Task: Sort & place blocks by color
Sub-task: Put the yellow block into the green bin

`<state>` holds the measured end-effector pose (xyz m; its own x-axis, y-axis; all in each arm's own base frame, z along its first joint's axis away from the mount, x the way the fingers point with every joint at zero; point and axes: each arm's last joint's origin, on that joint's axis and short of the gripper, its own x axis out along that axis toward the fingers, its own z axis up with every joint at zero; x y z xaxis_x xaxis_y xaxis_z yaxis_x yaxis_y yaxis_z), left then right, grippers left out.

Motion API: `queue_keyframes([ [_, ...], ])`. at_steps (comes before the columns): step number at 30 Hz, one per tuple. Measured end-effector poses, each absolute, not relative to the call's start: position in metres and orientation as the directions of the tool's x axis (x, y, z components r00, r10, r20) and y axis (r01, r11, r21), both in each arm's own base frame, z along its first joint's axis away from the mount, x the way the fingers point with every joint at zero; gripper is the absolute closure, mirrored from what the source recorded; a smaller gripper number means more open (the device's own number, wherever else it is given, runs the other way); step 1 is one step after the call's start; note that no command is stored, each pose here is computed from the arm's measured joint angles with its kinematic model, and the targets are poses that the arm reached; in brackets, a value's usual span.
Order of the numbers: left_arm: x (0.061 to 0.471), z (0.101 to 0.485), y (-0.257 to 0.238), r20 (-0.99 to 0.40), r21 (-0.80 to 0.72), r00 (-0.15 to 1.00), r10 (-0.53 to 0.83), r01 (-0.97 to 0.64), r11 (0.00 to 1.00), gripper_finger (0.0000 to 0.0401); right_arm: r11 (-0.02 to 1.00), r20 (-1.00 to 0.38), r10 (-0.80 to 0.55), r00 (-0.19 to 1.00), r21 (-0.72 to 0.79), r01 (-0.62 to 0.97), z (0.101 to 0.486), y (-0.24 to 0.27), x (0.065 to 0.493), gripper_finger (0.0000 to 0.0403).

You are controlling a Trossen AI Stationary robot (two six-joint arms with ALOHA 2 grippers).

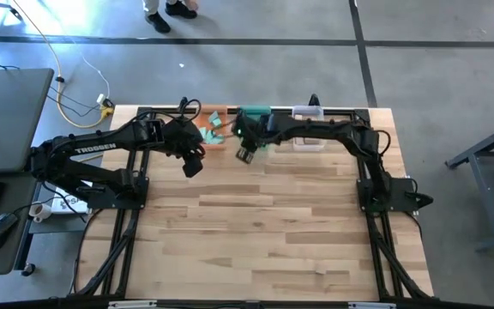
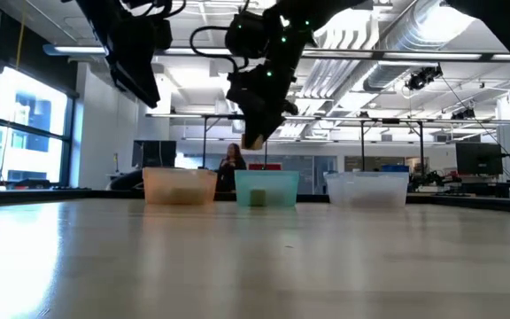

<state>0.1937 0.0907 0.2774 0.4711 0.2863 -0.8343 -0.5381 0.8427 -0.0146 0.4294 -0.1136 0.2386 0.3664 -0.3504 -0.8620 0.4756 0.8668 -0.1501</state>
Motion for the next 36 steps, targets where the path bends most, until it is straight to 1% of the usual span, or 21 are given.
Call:
queue_keyframes([
  [10, 0.199, 0.282, 0.094, -0.785, 0.000, 0.528, 0.323, -0.522, 0.853, 0.0217, 0.707, -0.801, -0.443, 0.403, -0.036, 0.706, 0.245, -0.177, 0.418, 0.0297],
  [15, 0.203, 0.285, 0.097, -0.753, 0.045, 0.547, 0.365, -0.511, 0.858, 0.0217, 0.623, -0.759, -0.496, 0.422, 0.027, 0.782, 0.246, -0.209, 0.411, 0.0297],
  [20, 0.203, 0.286, 0.100, -0.734, 0.075, 0.541, 0.410, -0.536, 0.841, 0.0217, 0.568, -0.749, -0.516, 0.417, 0.065, 0.820, 0.244, -0.232, 0.403, 0.0297],
  [25, 0.201, 0.287, 0.106, -0.723, 0.088, 0.540, 0.431, -0.547, 0.833, 0.0217, 0.577, -0.793, -0.419, 0.442, 0.143, 0.804, 0.231, -0.243, 0.399, 0.0297],
  [29, 0.200, 0.288, 0.110, -0.718, 0.087, 0.536, 0.444, -0.564, 0.821, 0.0217, 0.570, -0.825, -0.388, 0.410, 0.135, 0.810, 0.217, -0.244, 0.400, 0.0297],
  [33, 0.199, 0.288, 0.112, -0.718, 0.077, 0.532, 0.449, -0.580, 0.811, 0.0217, 0.589, -0.845, -0.321, 0.428, 0.177, 0.789, 0.205, -0.244, 0.403, 0.0297],
  [36, 0.199, 0.288, 0.113, -0.718, 0.075, 0.531, 0.450, -0.583, 0.809, 0.0217, 0.584, -0.866, -0.296, 0.402, 0.169, 0.794, 0.195, -0.243, 0.403, 0.0297],
])
